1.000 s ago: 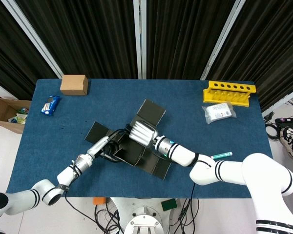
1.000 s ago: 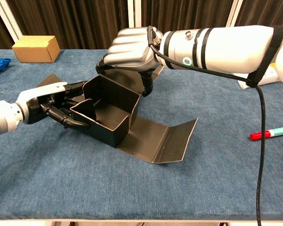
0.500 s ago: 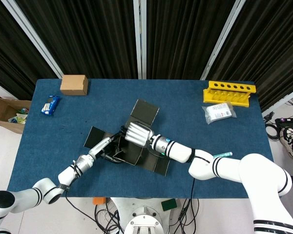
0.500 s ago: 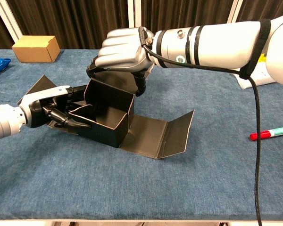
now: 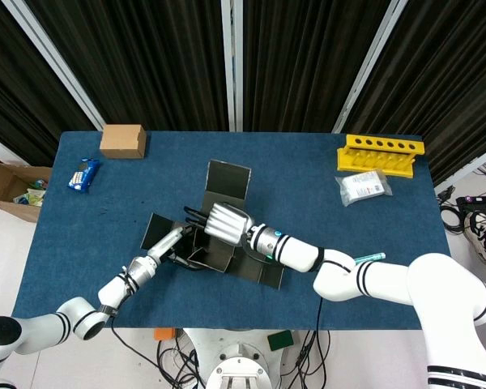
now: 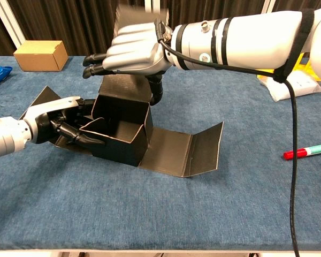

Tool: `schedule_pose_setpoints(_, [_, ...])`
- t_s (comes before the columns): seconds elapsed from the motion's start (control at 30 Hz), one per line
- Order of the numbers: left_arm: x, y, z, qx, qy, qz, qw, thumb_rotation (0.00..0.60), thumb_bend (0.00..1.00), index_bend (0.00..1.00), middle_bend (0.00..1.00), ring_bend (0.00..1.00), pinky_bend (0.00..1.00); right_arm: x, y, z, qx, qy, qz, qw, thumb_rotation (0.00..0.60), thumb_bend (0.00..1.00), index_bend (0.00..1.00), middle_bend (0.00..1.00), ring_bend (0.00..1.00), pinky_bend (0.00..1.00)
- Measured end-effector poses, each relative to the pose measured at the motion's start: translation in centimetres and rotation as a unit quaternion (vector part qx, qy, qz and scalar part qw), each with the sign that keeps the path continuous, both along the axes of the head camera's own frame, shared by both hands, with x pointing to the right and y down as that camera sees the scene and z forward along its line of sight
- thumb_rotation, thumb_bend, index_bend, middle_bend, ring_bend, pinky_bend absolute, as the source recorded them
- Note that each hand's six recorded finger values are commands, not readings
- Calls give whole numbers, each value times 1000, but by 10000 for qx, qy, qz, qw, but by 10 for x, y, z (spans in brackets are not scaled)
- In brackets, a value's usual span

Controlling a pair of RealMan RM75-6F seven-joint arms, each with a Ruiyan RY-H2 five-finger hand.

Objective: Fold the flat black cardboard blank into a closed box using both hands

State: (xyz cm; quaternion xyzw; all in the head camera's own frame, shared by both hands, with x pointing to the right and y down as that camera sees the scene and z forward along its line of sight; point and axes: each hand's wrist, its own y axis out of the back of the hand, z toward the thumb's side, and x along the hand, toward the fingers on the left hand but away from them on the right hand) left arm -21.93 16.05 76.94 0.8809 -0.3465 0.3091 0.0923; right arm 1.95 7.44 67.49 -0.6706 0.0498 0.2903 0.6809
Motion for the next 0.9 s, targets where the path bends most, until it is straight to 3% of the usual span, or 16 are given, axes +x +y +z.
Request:
schedule_pose_setpoints(0.23, [1, -2, -5, -33, -92, -37, 9999, 600, 42, 236, 229, 563, 746, 7, 3, -8, -244, -127, 245, 9993, 600, 0, 0, 0, 644, 945])
schedule_pose_setpoints(0.53, [-11, -7, -17, -248, 23, -431, 9988, 600, 41, 247, 235, 568, 757, 31, 1, -40, -679, -972, 920, 9887, 600, 0, 0, 0, 646, 961])
schedule_pose_setpoints(0.63, [-17, -9, -25, -423, 232, -674, 9966, 600, 41, 247, 236, 568, 759, 51, -6, -54, -727, -1367, 1296, 9794, 600, 0, 0, 0, 648, 966])
schedule_pose_setpoints(0.73, [-26, -13, -35, -597, 519, -969, 9921, 600, 41, 253, 246, 568, 760, 80, -14, -67, -762, -1811, 1783, 9642, 600, 0, 0, 0, 651, 967])
schedule_pose_setpoints(0.9, [-41, -22, -58, -860, 1175, -1519, 9776, 600, 41, 268, 266, 568, 771, 136, -18, -84, -948, -2615, 2607, 9245, 600, 0, 0, 0, 655, 968])
